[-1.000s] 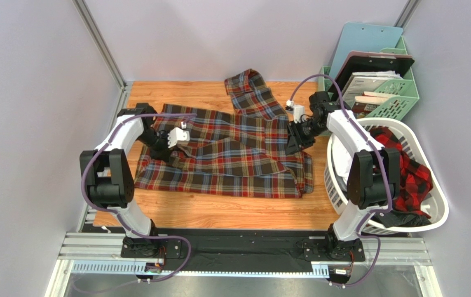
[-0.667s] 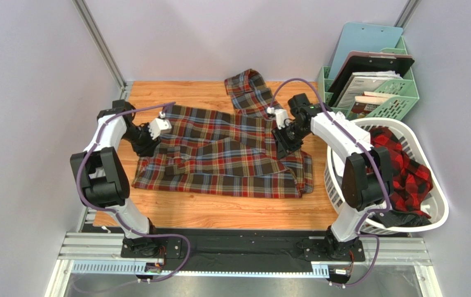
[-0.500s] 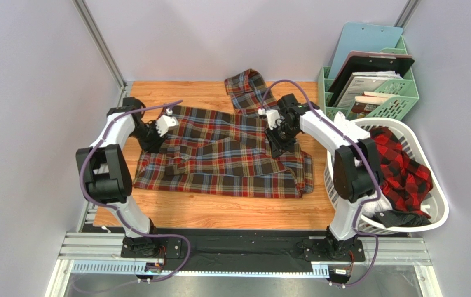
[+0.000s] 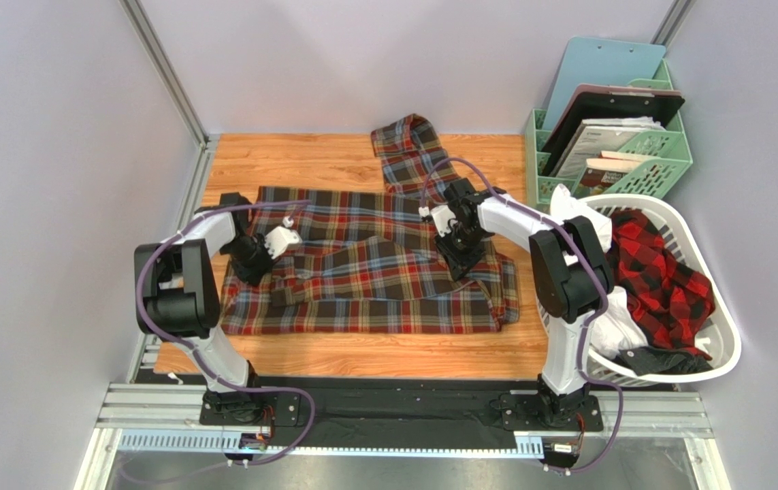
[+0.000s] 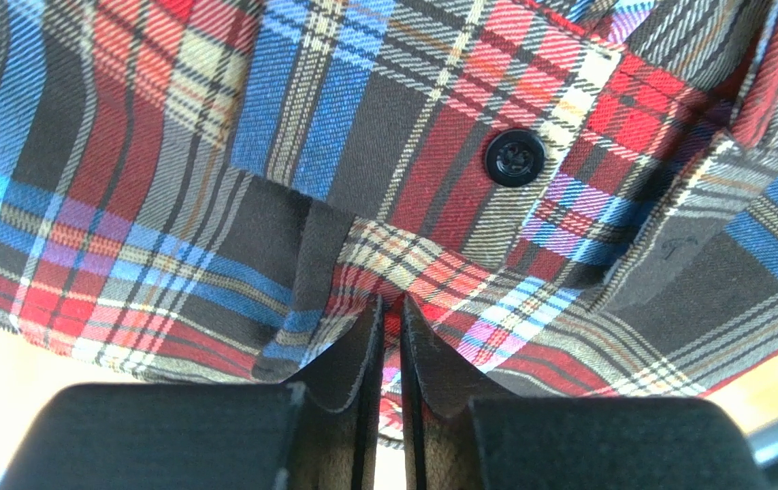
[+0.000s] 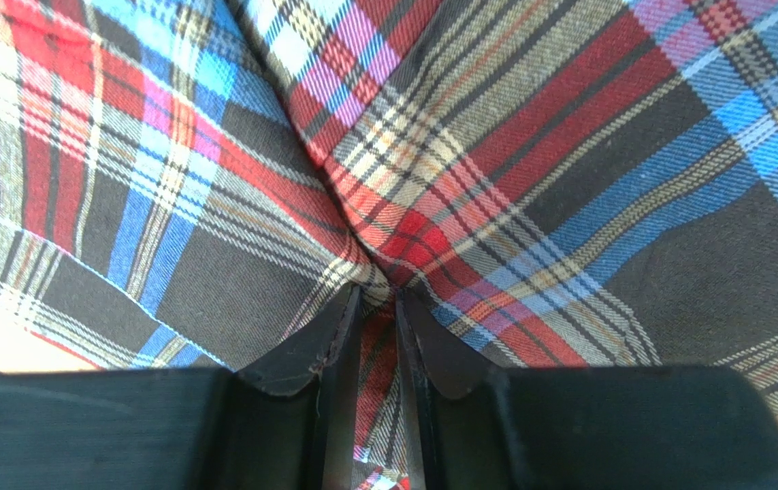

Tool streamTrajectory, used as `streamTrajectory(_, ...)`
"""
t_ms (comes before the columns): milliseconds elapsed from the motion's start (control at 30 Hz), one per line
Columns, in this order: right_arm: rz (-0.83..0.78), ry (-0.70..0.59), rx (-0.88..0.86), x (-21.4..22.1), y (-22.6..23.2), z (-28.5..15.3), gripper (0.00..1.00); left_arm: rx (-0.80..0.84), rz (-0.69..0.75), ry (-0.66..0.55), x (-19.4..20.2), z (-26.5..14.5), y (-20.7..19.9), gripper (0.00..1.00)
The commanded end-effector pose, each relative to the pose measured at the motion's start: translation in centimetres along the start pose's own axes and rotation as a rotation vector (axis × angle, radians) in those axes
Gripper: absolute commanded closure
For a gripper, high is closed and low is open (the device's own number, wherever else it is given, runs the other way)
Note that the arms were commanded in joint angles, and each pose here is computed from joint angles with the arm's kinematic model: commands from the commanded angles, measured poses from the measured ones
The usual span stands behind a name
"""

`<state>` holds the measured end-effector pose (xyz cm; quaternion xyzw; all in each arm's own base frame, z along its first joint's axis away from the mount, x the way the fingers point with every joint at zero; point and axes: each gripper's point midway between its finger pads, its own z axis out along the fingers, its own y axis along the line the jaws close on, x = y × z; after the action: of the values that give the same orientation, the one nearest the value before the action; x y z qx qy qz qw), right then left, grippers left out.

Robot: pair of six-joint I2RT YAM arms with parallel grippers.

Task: Fold and stack the long sleeve shirts
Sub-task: Fold the shirt

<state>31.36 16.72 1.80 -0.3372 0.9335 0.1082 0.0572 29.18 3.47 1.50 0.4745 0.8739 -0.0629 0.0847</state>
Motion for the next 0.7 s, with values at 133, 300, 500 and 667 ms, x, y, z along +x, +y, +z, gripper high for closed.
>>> streamTrajectory(133, -0.116, 0.084, -0.095, 4.8, 5.0, -2.4, 0.76, 0.073, 0.001, 0.068, 3.4, -1.3, -5.0, 0.79)
streamTrajectory(300, -0.047, -0.2, -0.124, -2.0, 3.2, -9.6, 0.69, -0.001, -0.051, -0.245, -3.4, -8.5, -0.3, 0.57)
streamTrajectory(500, 0.1, -0.459, 0.024, -11.6, -5.3, -14.1, 0.64, -0.148, -0.087, -0.594, -11.9, -16.8, 6.3, 0.38)
streamTrajectory(667, 0.221, -0.535, 0.157, -16.6, -10.8, -12.5, 0.56, -0.359, -0.17, -0.868, -17.1, -22.5, 12.7, 0.01)
